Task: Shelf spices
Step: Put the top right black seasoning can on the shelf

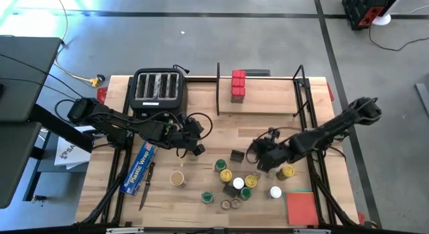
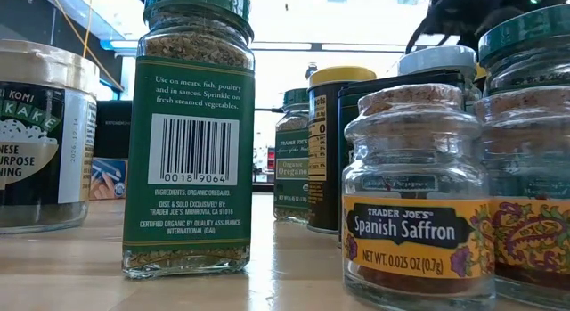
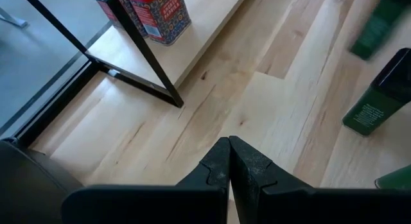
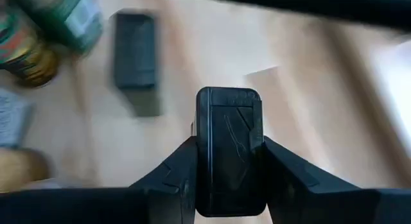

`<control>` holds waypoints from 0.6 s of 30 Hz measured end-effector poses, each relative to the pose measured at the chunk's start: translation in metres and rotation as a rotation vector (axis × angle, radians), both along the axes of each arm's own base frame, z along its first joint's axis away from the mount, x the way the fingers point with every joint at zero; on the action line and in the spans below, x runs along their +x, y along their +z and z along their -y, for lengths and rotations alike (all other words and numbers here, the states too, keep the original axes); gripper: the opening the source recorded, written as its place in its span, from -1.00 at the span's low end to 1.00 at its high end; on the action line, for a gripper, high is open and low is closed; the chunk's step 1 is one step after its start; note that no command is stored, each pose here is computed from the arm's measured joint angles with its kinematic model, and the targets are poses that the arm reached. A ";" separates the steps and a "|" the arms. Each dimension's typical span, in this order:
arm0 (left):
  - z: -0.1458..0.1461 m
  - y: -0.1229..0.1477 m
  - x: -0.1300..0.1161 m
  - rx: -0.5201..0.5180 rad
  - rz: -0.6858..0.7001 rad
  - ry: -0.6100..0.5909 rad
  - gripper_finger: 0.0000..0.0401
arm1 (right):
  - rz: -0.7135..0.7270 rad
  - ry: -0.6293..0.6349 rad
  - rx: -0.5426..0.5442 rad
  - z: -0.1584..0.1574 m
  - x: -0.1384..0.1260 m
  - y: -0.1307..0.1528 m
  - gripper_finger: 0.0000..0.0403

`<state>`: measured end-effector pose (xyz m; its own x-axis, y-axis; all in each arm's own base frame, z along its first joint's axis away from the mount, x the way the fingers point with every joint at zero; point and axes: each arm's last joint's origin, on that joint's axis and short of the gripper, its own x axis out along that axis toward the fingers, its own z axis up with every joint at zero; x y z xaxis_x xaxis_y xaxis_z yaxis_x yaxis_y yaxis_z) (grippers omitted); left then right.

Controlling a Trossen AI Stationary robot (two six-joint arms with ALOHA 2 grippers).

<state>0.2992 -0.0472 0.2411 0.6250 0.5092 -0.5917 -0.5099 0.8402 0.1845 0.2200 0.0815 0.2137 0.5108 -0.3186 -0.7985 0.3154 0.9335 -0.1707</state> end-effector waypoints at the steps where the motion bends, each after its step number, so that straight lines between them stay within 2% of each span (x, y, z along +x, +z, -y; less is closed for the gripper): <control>1: 0.000 0.001 0.001 0.001 0.006 -0.003 -1.00 | 0.010 0.005 -0.020 0.007 -0.004 0.007 -0.39; 6: 0.001 0.004 0.004 0.022 0.031 -0.031 -1.00 | 0.034 0.039 -0.146 0.057 -0.023 0.043 -0.39; 11: -0.002 0.007 0.008 0.050 0.055 -0.052 -1.00 | 0.069 0.104 -0.220 0.127 -0.036 0.066 -0.39; 15: -0.007 0.009 0.010 0.052 0.062 -0.065 -1.00 | 0.169 0.148 -0.262 0.187 -0.044 0.074 -0.39; 18: -0.012 0.009 0.012 0.030 0.070 -0.078 -1.00 | 0.209 0.157 -0.283 0.226 -0.049 0.069 -0.39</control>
